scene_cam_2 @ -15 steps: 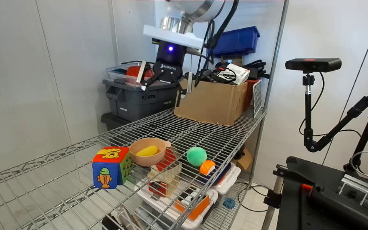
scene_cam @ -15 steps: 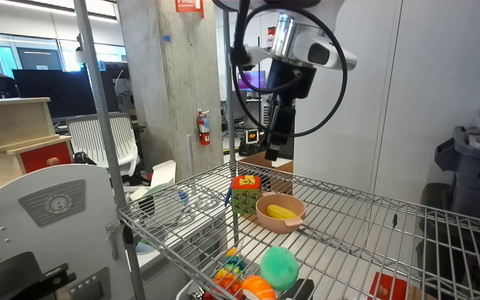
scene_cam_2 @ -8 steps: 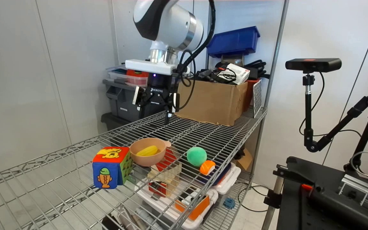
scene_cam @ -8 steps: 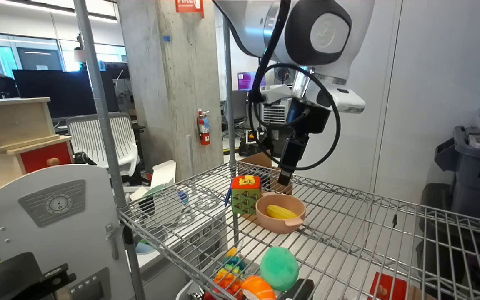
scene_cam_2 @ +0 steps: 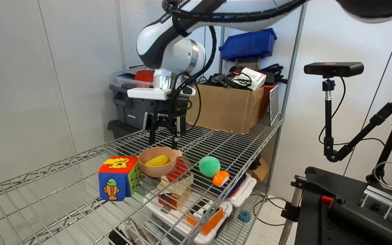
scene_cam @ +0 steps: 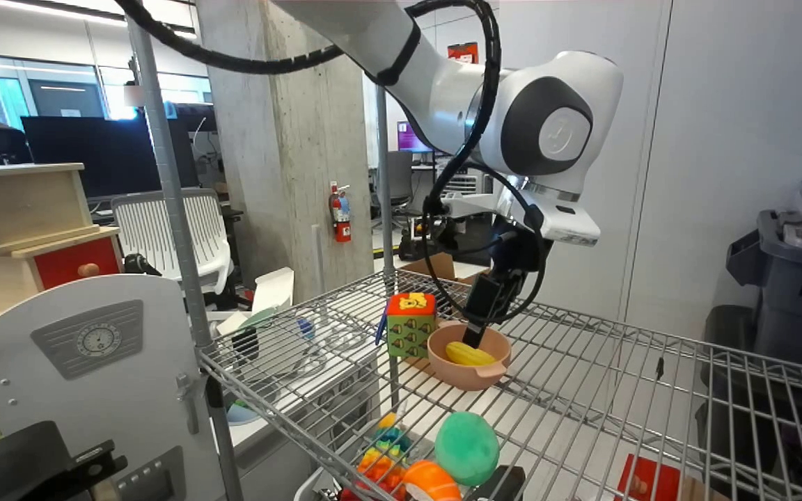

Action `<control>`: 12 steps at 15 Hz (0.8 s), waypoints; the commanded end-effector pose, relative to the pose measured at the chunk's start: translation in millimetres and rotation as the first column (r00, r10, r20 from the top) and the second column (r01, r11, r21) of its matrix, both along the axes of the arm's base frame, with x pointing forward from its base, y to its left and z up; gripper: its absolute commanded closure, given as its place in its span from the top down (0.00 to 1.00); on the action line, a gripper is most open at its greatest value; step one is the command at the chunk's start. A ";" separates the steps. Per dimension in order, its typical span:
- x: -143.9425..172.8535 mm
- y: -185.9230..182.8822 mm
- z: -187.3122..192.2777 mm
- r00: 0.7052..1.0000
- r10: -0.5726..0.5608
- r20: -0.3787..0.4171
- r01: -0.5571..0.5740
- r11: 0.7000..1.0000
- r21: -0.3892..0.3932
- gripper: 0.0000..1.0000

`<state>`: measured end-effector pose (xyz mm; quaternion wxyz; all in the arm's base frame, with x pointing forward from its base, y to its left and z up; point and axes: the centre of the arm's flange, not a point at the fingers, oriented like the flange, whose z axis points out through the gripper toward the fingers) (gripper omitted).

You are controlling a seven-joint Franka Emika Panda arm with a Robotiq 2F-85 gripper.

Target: Take the cob of maize out of the pink pot

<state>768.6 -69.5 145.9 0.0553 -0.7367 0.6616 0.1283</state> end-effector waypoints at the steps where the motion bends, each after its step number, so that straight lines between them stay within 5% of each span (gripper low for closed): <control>1: 74.7 -5.0 -20.5 0.998 -0.036 -0.045 0.035 0.999 -0.020 1.00; 12: 79.1 21.0 -53.5 0.995 -0.047 -0.092 0.038 0.995 -0.093 1.00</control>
